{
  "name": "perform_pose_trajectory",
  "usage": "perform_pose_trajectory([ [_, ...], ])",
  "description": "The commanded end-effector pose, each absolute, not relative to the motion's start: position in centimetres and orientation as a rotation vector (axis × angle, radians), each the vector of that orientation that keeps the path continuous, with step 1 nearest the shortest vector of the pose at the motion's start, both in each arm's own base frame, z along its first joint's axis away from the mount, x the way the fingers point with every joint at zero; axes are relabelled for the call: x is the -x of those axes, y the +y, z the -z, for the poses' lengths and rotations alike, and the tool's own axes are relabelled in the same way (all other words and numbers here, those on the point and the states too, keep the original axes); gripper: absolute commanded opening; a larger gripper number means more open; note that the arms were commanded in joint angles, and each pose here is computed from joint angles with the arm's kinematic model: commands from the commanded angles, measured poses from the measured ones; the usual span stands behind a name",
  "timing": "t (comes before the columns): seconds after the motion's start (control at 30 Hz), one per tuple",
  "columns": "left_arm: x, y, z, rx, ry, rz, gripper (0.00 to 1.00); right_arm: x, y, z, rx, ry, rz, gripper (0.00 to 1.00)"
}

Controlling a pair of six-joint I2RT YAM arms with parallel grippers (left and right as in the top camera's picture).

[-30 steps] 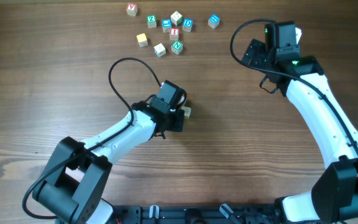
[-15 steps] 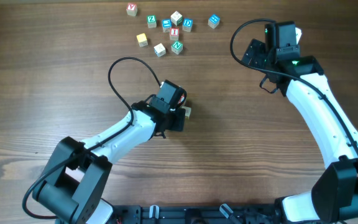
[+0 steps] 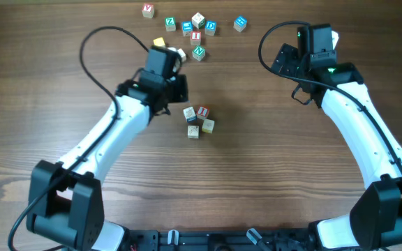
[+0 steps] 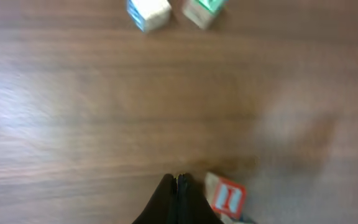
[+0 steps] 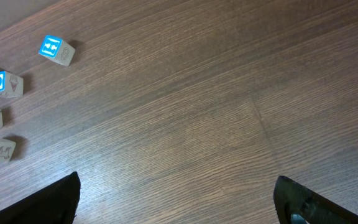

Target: Form a circle

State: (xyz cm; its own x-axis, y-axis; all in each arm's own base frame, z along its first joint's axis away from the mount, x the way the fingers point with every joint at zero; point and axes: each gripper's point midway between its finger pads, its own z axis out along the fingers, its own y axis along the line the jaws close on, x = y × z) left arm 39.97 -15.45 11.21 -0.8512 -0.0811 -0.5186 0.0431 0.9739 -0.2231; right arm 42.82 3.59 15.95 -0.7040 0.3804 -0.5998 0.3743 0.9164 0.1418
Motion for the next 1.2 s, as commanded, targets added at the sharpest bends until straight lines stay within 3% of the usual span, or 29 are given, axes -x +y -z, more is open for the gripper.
perform_pose_trajectory([
  [0.0,-39.6,-14.6,-11.6,0.048,2.596,0.316,0.04,-42.9,3.4,-15.9,-0.525,2.417,0.009,1.0],
  [0.2,-34.7,-15.1,-6.7,-0.006,2.865,0.248,0.04,-42.9,3.4,-15.9,-0.525,2.417,0.009,1.0],
  [0.47,-31.5,-17.2,-1.6,-0.13,3.034,0.169,0.04,-42.9,3.4,-15.9,-0.525,2.417,0.008,1.0],
  [1.17,-30.6,-18.5,-1.2,-0.167,3.055,0.196,0.04,-42.9,3.4,-15.9,-0.525,2.417,0.008,1.0],
])
